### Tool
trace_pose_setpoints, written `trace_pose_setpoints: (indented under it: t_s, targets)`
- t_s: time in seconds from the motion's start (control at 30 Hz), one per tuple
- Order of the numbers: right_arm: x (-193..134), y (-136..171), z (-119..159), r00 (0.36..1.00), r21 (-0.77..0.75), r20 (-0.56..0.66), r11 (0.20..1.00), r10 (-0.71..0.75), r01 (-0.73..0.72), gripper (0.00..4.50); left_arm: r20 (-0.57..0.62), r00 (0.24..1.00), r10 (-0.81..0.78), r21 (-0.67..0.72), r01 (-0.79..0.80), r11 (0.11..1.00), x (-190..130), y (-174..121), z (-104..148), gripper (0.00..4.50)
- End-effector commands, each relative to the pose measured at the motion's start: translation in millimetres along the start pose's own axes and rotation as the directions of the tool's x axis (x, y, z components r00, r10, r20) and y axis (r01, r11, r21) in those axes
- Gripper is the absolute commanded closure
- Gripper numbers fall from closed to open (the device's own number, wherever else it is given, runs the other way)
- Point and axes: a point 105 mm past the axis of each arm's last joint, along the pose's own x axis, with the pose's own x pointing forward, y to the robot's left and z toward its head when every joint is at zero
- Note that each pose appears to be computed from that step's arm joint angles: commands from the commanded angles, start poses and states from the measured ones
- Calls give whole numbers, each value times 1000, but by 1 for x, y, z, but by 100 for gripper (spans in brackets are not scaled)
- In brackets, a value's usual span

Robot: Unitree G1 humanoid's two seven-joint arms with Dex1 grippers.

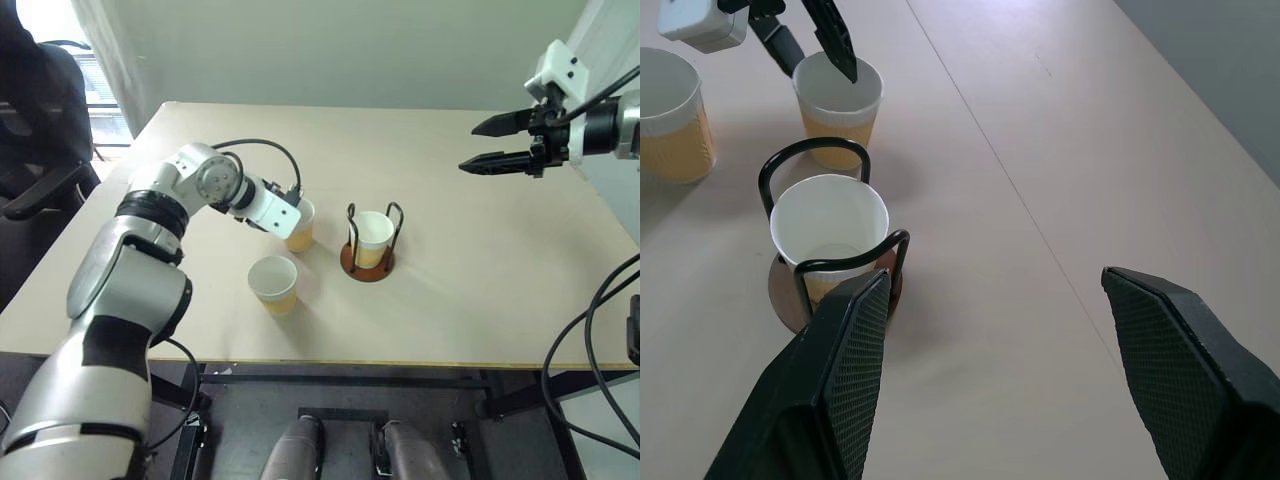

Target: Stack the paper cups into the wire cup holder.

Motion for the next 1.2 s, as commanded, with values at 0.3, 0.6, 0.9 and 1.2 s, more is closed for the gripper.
trace_pose_setpoints:
  t_s: [0.3,0.6,0.9,1.2]
  targets:
    - [-16,-5,-5,999,-27,-41,999,-19,18,108,-4,998,-65,-7,65,998,-18,5,-4,446]
    - [-23,-16,-28,994,5,-103,999,-46,47,108,-12,990,-144,-109,142,984,-47,6,-16,446]
    - [-27,-25,-41,988,14,-145,998,-61,64,108,-16,999,-44,-191,40,981,-84,47,-14,446]
    - [-40,-28,-59,971,7,-235,999,-43,45,108,157,983,94,-239,-54,969,-112,105,28,446]
